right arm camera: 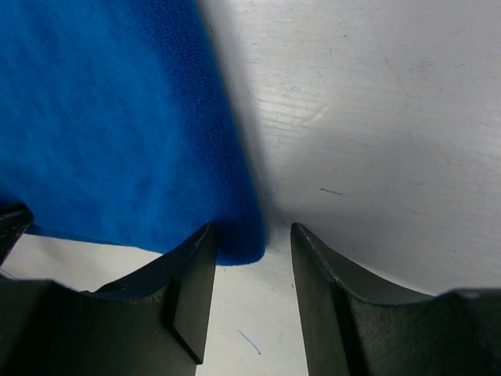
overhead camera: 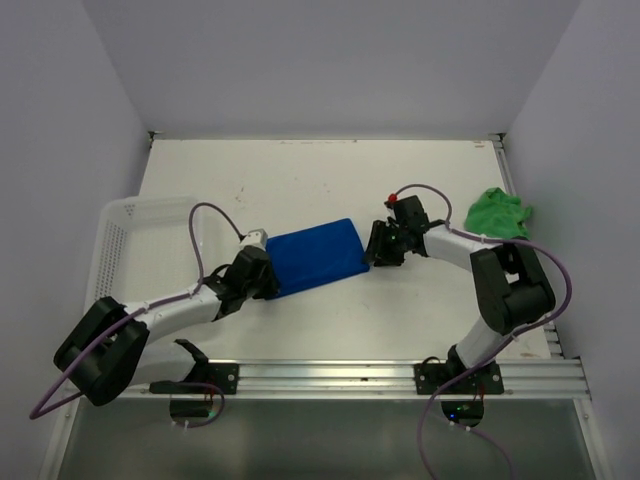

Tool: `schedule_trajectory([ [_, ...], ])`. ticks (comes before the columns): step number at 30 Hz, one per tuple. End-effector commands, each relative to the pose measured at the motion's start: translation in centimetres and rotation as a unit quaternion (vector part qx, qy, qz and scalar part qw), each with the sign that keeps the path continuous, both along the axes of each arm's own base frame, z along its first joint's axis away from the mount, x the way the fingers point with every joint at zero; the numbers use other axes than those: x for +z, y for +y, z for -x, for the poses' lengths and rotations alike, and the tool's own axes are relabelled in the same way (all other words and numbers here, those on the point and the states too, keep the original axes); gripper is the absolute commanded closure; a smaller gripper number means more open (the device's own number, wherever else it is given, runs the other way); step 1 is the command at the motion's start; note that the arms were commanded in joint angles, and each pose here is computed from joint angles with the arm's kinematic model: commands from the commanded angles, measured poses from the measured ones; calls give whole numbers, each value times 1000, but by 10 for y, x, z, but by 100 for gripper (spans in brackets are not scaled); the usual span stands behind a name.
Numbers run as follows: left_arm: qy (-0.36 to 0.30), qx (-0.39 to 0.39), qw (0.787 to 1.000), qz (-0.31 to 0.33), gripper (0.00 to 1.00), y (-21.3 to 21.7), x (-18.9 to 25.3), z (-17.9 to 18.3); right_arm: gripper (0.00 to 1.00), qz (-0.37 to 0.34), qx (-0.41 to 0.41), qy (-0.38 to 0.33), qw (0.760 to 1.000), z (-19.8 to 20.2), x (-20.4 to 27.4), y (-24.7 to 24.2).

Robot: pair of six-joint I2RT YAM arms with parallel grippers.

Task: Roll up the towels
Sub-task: Fold the towel

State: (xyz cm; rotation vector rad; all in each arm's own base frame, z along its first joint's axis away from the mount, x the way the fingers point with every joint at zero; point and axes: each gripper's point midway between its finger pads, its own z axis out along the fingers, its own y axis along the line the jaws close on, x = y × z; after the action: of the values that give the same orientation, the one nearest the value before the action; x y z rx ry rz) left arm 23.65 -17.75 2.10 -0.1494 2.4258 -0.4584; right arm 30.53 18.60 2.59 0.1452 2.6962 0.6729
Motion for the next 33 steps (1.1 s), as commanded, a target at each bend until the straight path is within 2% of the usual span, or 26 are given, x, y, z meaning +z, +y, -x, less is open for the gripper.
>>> schedule_trajectory([
  [1, 17, 11, 999, -26, 82, 13, -12, 11, 53, -14, 18, -36, 999, -18, 9, 13],
  [4, 18, 10, 999, -29, 82, 15, -13, 12, 53, -20, 25, -29, 999, -16, 4, 17],
  [7, 19, 11, 999, -30, 82, 15, -14, 13, 60, -19, 27, -16, 999, -5, -7, 16],
  [9, 19, 12, 999, -32, 82, 17, -14, 14, 71, -21, 27, -14, 999, -1, -8, 16],
  [14, 24, 22, 999, -41, 82, 24, -17, 18, 81, -12, 31, -3, 999, 19, -15, 7],
  [20, 21, 20, 999, -28, 83, 21, -14, 20, 100, 12, 19, 14, 1000, 35, -17, -6],
  [24, 24, 22, 999, -36, 83, 23, -12, 19, 100, 8, 1, 5, 1000, 43, -11, -9],
  [28, -2, 17, 1000, -16, 81, 10, 18, 3, 100, 9, -3, 0, 1000, 50, -12, -11],
  [29, -10, 15, 1000, -12, 74, 6, 27, -1, 100, 7, -7, -6, 1000, 50, -9, -12],
  [33, -79, 3, 997, 17, 62, -20, 94, -42, 100, 7, -17, -9, 1000, 51, -14, -12],
])
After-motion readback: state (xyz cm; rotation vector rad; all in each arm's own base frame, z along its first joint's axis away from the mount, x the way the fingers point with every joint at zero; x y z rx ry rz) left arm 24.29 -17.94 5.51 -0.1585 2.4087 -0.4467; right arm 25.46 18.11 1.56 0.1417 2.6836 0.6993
